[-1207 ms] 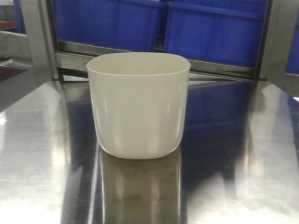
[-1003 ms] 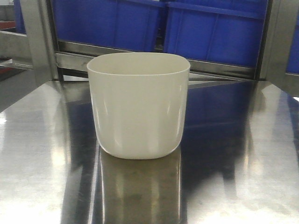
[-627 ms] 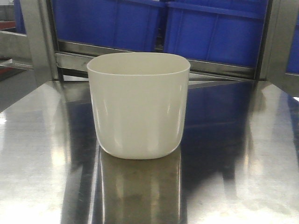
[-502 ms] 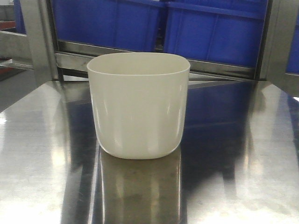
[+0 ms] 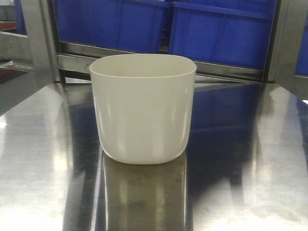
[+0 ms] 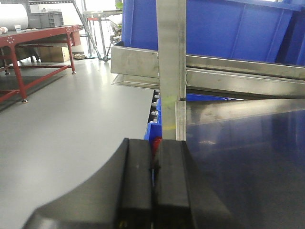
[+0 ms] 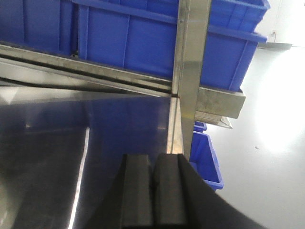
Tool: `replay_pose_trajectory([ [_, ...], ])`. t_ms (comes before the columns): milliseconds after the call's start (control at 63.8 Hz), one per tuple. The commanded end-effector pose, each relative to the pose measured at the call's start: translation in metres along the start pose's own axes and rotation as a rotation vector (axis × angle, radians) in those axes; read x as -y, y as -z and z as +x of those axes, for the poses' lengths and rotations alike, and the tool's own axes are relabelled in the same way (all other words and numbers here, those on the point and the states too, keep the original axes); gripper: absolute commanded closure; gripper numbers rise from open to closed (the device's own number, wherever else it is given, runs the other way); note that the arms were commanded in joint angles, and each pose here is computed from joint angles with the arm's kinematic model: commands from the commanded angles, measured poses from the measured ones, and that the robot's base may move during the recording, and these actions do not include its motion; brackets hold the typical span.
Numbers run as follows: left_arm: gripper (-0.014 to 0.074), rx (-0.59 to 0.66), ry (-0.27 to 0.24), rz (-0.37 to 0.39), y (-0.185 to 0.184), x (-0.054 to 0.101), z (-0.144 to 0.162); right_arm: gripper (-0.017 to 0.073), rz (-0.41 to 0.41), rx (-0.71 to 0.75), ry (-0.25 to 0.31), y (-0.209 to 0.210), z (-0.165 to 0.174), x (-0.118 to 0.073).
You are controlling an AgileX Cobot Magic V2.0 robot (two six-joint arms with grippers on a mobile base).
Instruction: Move white bin to right shelf second layer
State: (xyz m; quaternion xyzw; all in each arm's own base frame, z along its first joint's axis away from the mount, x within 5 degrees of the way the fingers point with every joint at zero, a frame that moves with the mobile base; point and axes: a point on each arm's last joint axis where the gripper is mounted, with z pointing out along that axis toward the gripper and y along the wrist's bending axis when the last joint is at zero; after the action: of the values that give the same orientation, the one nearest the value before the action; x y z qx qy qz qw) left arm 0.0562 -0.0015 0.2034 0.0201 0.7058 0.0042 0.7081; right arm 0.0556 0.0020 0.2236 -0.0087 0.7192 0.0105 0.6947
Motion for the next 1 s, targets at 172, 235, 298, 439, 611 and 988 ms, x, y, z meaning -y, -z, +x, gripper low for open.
replay_pose_trajectory([
  [172, 0.0509, 0.061, 0.009, -0.004, 0.0, 0.0, 0.004, 0.0501, 0.01, 0.003, 0.013, -0.018, -0.053, 0.001],
  [235, 0.0509, 0.061, 0.009, -0.004, 0.0, 0.0, 0.004, 0.0501, 0.01, -0.027, 0.012, -0.025, -0.058, 0.001],
  [298, 0.0509, 0.061, 0.009, -0.004, 0.0, 0.0, 0.004, 0.0501, 0.009, -0.061, 0.012, -0.033, -0.061, 0.001],
  [439, 0.0509, 0.061, 0.009, -0.004, 0.0, 0.0, 0.004, 0.0501, 0.007, -0.147, -0.001, -0.055, -0.071, 0.001],
  [611, 0.0509, 0.061, 0.009, -0.004, 0.0, 0.0, 0.004, 0.0501, 0.002, -0.271, -0.015, -0.085, -0.08, 0.001],
  [988, 0.0509, 0.061, 0.009, -0.004, 0.0, 0.0, 0.004, 0.05, -0.035, -0.662, -0.18, -0.137, -0.094, -0.006],
])
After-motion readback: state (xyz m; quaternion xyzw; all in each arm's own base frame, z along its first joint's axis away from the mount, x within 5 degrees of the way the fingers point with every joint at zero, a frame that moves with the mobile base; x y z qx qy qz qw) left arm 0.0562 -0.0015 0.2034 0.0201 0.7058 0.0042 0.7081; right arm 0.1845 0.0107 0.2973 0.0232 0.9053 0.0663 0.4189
